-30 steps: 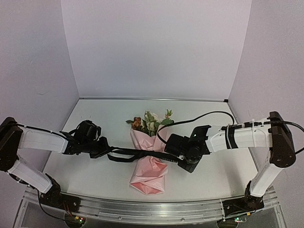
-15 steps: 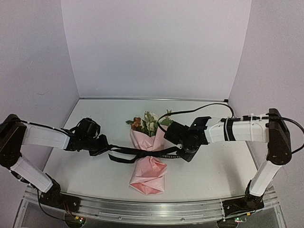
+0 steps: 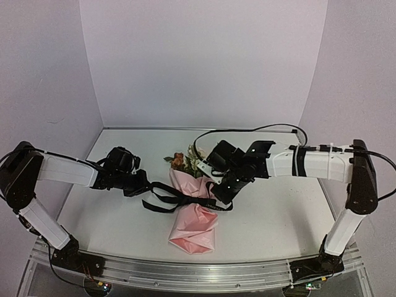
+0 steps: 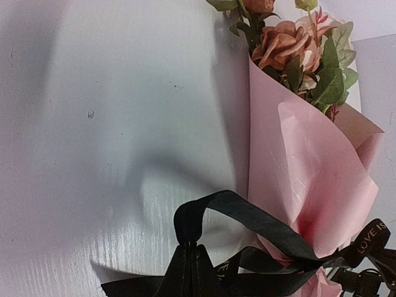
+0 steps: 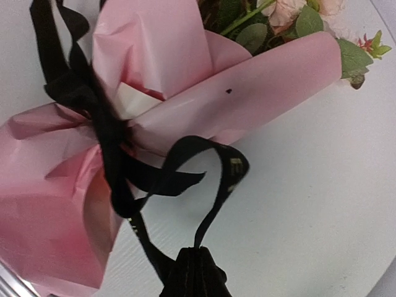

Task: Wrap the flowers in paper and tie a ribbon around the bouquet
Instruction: Tie the ribbon around the folded bouquet.

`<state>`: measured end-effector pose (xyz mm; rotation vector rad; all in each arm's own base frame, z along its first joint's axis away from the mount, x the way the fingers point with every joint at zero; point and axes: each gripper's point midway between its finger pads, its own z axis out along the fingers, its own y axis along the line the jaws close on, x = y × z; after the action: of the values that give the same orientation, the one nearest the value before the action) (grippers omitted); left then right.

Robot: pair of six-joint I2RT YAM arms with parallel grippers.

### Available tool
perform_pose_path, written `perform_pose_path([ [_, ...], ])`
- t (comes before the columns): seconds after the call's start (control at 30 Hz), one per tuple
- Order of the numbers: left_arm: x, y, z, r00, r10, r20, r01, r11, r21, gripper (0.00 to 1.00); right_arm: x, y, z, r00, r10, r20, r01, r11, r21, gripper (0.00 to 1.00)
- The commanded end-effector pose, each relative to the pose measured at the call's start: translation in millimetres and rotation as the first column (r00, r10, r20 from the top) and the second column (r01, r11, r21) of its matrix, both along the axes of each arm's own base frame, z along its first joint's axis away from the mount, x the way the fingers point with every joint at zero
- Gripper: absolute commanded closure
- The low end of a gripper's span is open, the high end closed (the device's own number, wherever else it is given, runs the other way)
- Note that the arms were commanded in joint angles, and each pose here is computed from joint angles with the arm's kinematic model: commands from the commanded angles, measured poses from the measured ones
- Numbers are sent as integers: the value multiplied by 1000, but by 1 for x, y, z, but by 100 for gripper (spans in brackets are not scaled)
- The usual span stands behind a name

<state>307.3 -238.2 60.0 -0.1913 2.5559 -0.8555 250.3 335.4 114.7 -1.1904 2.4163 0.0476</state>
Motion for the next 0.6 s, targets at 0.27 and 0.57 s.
perform_pose_path([
  [0.27,11,-15,14,998,-55,36,56,998,-34,100,-88,-37,-27,947,-147,-285,196,969,149,88],
  [0.57,16,-20,21,995,-81,63,83,996,-41,100,-52,-64,-13,938,-270,-216,320,916,242,42],
])
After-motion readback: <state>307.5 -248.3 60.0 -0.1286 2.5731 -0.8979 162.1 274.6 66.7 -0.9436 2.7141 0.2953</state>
